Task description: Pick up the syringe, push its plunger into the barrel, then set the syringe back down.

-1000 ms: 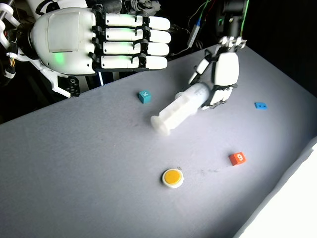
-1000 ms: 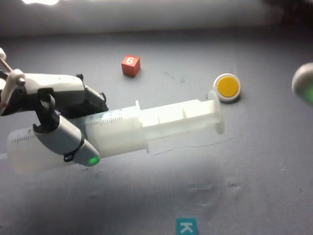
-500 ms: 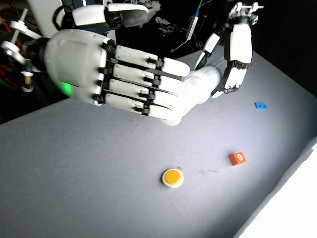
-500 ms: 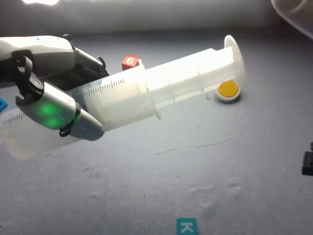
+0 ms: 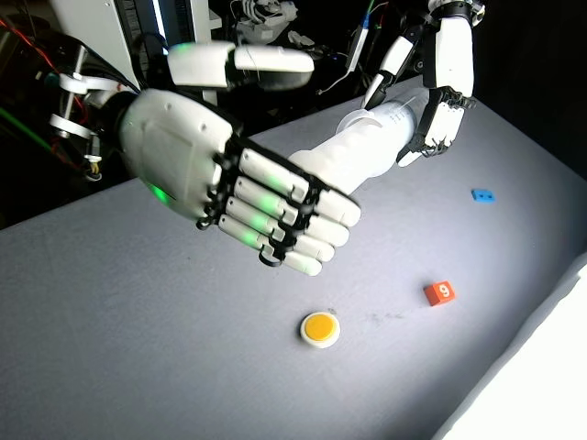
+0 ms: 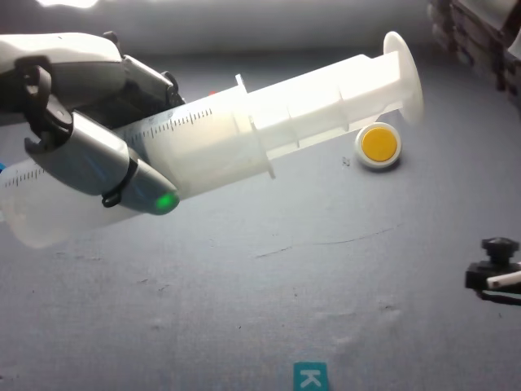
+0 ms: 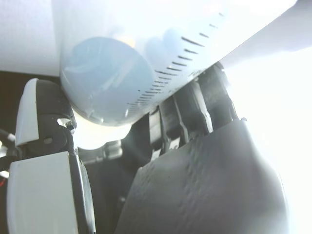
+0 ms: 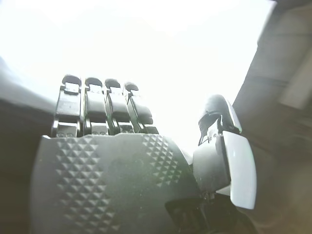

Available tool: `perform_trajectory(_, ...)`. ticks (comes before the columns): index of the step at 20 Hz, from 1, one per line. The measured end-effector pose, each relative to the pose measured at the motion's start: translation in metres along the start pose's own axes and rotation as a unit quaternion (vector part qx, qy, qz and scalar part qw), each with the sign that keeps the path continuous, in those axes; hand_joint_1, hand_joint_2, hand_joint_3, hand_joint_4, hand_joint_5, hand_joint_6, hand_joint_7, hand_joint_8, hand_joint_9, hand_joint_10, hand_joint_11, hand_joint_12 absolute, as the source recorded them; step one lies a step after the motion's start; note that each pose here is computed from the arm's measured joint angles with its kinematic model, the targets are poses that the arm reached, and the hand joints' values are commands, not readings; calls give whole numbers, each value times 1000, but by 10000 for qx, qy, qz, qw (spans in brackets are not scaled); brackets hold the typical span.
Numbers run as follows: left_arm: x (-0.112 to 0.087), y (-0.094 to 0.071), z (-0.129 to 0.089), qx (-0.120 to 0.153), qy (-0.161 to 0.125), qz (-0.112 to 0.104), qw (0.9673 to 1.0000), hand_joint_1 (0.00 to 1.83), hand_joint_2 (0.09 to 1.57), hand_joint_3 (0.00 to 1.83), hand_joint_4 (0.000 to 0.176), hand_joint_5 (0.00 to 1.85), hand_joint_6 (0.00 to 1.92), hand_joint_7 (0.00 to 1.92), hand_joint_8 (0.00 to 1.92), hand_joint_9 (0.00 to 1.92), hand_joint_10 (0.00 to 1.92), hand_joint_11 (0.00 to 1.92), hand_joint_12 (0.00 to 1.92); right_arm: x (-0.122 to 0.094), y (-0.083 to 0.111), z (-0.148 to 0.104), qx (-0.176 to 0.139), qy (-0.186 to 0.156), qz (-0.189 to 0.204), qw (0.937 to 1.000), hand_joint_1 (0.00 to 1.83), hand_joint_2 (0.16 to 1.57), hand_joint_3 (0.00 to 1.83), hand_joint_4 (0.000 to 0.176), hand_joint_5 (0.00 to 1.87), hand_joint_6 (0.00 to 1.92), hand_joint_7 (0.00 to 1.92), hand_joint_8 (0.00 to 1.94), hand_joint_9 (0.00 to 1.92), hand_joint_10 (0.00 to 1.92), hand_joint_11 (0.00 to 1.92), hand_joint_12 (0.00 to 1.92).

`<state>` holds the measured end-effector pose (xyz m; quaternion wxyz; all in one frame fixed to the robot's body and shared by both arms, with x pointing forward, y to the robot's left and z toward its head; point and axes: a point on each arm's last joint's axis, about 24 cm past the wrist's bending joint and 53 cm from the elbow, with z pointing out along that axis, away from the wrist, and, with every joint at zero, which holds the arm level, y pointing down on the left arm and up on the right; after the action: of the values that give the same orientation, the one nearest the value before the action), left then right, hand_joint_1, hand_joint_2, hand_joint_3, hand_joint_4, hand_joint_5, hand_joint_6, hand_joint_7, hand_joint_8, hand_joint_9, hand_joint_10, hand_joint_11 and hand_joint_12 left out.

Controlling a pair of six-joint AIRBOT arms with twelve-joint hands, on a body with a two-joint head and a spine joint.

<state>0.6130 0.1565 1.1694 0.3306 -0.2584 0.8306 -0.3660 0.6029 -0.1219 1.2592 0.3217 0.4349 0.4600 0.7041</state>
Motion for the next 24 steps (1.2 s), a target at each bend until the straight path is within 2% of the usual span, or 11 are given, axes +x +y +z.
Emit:
perform_trajectory(1,-1,-1,3,6,1,13,10000,1352,1201,0,0,736,1218,872,1261,732,1479,479,1528,5,-1,1,4,71,-8,10000,0,1153,0,0,0,0,0,0,0,0,0,0)
perform_trajectory(2,-1,-3,5,20,16,3,10000,1348,1211,3,0,764,1136,815,1497,707,1427,525,1485,8,-3,1,26,118,2,9999,0,1144,0,0,0,0,0,0,0,0,0,0)
perform_trajectory(3,0,-5,7,35,24,18,10000,1348,1214,3,0,757,1141,816,1524,700,1415,524,1464,10,-5,0,70,120,40,9999,0,1144,0,0,0,0,0,0,0,0,0,0)
perform_trajectory(6,-1,-10,9,101,16,33,9999,1355,1188,0,0,805,1144,877,1438,743,1289,515,1413,18,-7,-3,117,177,133,9997,0,1141,0,0,0,0,0,0,0,0,0,0)
perform_trajectory(8,-1,-10,9,84,16,38,10000,1343,1217,8,0,765,1196,794,1634,705,1296,509,1426,19,-8,-4,131,172,180,9996,0,1132,0,0,0,0,0,0,0,0,0,0)
perform_trajectory(10,-1,-9,9,80,14,43,10000,1352,1196,0,0,797,1155,869,1490,716,1284,478,1430,16,-9,-1,218,39,390,9990,0,1134,0,0,0,0,0,0,0,0,0,0)
perform_trajectory(14,0,-10,9,73,26,61,10000,1335,1236,7,0,769,1256,724,1715,678,1344,505,1466,17,-22,-1,491,-54,659,9966,0,1133,0,0,0,0,0,0,0,0,0,0)
perform_trajectory(18,0,-6,9,-10,19,138,9999,1358,1189,0,0,808,1094,896,1432,721,1306,474,1407,28,-30,1,548,5,818,9951,0,1129,0,0,0,0,0,0,0,0,0,0)
perform_trajectory(19,2,-5,8,-37,35,151,9999,1351,1209,0,0,780,1075,856,1517,687,1370,454,1435,30,-33,1,569,-7,874,9945,0,1136,0,0,0,0,0,0,0,0,0,0)
perform_trajectory(22,4,-1,8,-129,45,184,9997,1350,1206,3,0,761,1141,856,1422,690,1435,453,1449,37,-40,2,595,4,986,9933,0,1124,0,0,0,0,0,0,0,0,0,0)
perform_trajectory(24,3,1,7,-177,30,219,9996,1354,1198,0,0,839,1055,822,1575,729,1295,544,1403,43,-46,3,624,-12,1045,9926,0,1118,0,0,0,0,0,0,0,0,0,0)
